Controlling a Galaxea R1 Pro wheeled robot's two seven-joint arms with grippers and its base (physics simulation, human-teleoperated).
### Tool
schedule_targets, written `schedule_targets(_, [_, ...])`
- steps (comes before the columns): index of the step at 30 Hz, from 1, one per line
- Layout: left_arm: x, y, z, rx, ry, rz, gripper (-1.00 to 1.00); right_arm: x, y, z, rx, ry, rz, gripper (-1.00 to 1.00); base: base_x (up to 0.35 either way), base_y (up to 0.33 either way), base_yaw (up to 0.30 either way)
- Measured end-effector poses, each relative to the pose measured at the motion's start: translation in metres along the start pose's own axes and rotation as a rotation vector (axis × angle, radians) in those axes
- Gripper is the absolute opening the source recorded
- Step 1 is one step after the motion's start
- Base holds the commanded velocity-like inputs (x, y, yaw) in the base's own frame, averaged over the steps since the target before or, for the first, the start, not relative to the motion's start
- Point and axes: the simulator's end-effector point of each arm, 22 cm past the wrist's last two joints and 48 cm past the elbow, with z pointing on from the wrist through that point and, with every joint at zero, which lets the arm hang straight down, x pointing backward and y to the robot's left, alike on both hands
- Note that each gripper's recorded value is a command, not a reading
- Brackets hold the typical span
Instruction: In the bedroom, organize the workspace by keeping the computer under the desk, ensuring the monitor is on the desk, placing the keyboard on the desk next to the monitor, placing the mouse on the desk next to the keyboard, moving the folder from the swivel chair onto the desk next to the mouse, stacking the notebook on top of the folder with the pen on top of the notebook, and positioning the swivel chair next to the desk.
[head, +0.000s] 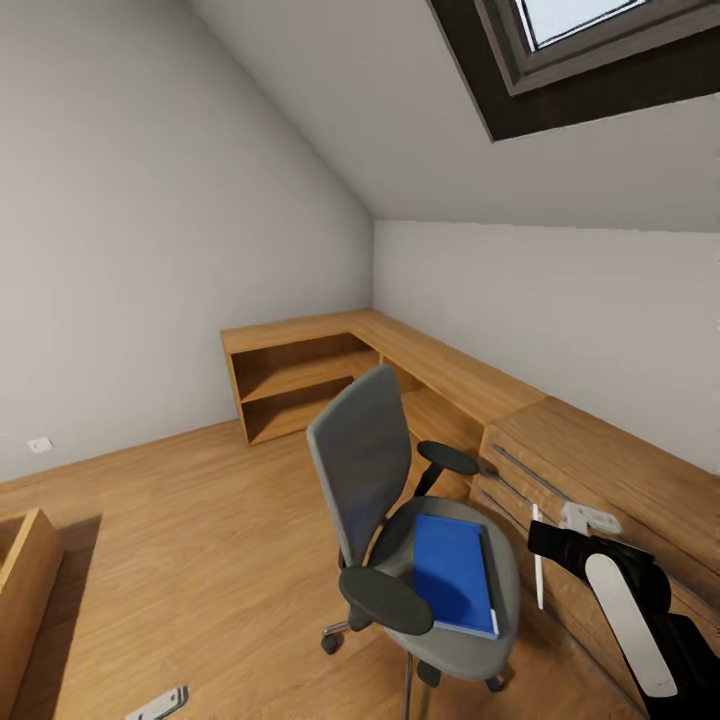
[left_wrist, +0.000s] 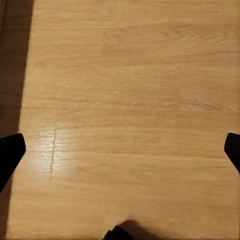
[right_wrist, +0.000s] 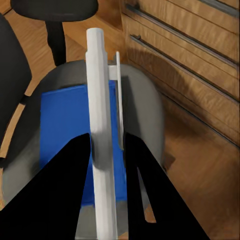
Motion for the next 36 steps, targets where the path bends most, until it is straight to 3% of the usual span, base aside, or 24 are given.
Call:
schedule_targets(10, [-0.006, 0.003, -0.012, -0.004, -0.002, 0.018, 1.0, -0.015, -0.008, -0.011, 0.014, -0.007, 0.029, -1.0, -0.327, 0.0, 0.0])
schedule_targets(13, [0.009, -0.005, -0.018, -0.004, 0.016, 0.066, 1.0, -0.018, -0.008, -0.015, 0.014, -0.009, 0.032, -1.0, -0.046, 0.0, -0.027])
schedule_targets(22, [0.012, -0.008, -0.03, -0.005, 0.024, 0.097, 1.0, -0.026, -0.006, -0.024, 0.012, -0.009, 0.03, -1.0, -0.009, 0.0, -0.118])
schedule_targets(26, [0.034, 0.005, -0.033, -0.034, 0.07, 0.116, 1.0, -0.03, -0.004, -0.028, 0.012, -0.008, 0.028, -1.0, 0.0, 0.0, -0.014])
schedule_targets(27, [0.052, 0.017, -0.033, -0.062, 0.105, 0.137, 1.0, -0.03, -0.004, -0.029, 0.011, -0.007, 0.027, -1.0, 0.0, 0.0, -0.004])
schedule_targets(31, [0.068, 0.03, -0.037, -0.078, 0.137, 0.172, 1.0, -0.033, -0.003, -0.033, 0.011, -0.007, 0.026, -1.0, 0.0, 0.0, -0.002])
schedule_targets(32, [0.071, 0.031, -0.038, -0.076, 0.143, 0.177, 1.0, -0.034, -0.003, -0.034, 0.011, -0.006, 0.026, -1.0, 0.0, 0.0, 0.0])
schedule_targets(33, [0.091, 0.019, -0.042, -0.011, 0.179, 0.185, 1.0, -0.036, -0.005, -0.035, 0.015, -0.008, 0.03, -1.0, 0.0, 0.0, 0.0])
schedule_targets(36, [0.101, 0.01, -0.048, 0.01, 0.194, 0.199, 1.0, -0.04, -0.008, -0.038, 0.019, -0.011, 0.036, -1.0, 0.0, 0.0, -0.016])
